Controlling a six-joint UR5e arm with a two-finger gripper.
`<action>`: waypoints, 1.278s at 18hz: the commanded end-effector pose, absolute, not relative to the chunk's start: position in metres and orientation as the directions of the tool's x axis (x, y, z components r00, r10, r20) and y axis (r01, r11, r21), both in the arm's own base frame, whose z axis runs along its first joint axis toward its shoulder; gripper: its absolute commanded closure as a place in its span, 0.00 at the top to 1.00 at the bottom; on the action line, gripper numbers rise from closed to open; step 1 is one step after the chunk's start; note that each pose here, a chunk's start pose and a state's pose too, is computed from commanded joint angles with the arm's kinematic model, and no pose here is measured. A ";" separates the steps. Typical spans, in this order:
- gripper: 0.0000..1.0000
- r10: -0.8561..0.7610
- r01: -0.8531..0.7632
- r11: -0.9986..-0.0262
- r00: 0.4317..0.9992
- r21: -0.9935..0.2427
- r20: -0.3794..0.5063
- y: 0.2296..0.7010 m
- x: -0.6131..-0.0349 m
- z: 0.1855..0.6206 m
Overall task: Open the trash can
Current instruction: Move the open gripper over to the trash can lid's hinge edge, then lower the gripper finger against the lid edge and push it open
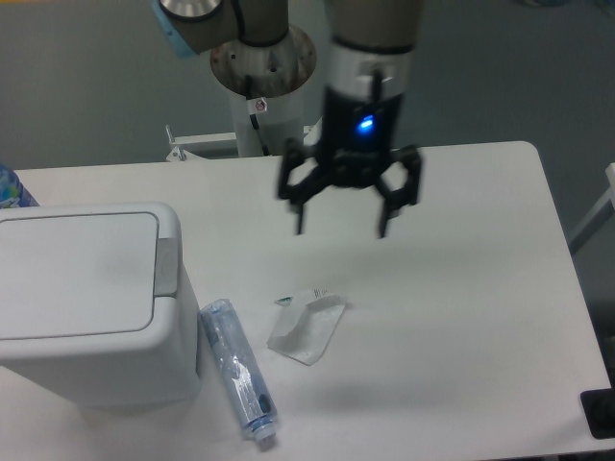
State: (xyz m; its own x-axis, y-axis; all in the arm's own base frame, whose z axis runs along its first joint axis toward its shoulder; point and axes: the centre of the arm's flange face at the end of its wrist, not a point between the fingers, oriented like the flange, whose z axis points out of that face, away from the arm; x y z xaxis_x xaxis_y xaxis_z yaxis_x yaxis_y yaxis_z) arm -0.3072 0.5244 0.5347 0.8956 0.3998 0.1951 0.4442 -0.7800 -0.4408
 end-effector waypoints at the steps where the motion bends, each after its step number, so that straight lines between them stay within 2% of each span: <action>1: 1.00 0.404 0.463 -0.769 0.887 -0.440 0.226 0.528 -0.302 0.535; 4: 1.00 0.455 0.543 -0.731 0.839 -0.413 0.297 0.530 -0.298 0.532; 8: 1.00 0.431 0.538 -0.747 0.839 -0.389 0.332 0.544 -0.284 0.519; 23: 1.00 0.418 0.525 -0.775 0.844 -0.353 0.337 0.553 -0.267 0.495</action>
